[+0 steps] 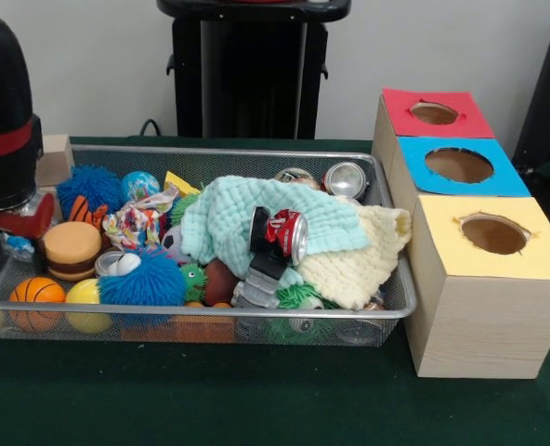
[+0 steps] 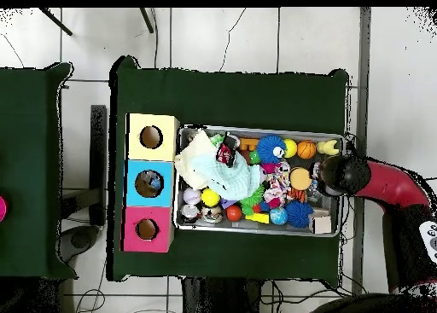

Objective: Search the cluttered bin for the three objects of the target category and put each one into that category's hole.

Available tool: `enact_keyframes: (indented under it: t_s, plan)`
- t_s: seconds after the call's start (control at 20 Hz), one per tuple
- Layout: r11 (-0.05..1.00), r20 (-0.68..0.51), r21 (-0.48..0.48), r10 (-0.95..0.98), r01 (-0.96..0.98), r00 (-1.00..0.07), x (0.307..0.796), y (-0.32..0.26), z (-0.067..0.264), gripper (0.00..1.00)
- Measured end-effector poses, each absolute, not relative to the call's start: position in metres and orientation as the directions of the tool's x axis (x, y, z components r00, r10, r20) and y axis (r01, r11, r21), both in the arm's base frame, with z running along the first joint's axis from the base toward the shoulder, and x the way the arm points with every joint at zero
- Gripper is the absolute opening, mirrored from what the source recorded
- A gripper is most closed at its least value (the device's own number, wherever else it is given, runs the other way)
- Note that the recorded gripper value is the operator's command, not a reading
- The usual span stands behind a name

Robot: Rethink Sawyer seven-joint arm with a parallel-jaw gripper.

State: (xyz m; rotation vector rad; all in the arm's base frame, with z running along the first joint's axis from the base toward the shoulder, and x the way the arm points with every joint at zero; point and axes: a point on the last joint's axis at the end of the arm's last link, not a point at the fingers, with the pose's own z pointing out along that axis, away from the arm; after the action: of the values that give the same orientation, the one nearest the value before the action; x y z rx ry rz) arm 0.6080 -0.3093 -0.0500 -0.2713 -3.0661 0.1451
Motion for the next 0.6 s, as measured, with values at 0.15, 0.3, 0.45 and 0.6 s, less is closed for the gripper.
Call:
enact_keyframes:
  t_s: [0.15, 0.3, 0.45, 0.6]
  plan:
    - [0.976, 0.057, -0.108, 0.194, 0.187, -0.979, 0.6076, -0.3072, -0.0463, 1.00]
    - [0.974, 0.061, -0.110, 0.207, 0.199, -0.977, 0.6069, -0.3079, -0.0441, 1.00]
    - [0.970, 0.064, -0.105, 0.227, 0.219, -0.972, 0.6056, -0.3109, -0.0430, 1.00]
    - [0.968, 0.065, -0.105, 0.235, 0.228, -0.970, 0.6045, -0.3127, -0.0424, 1.00]
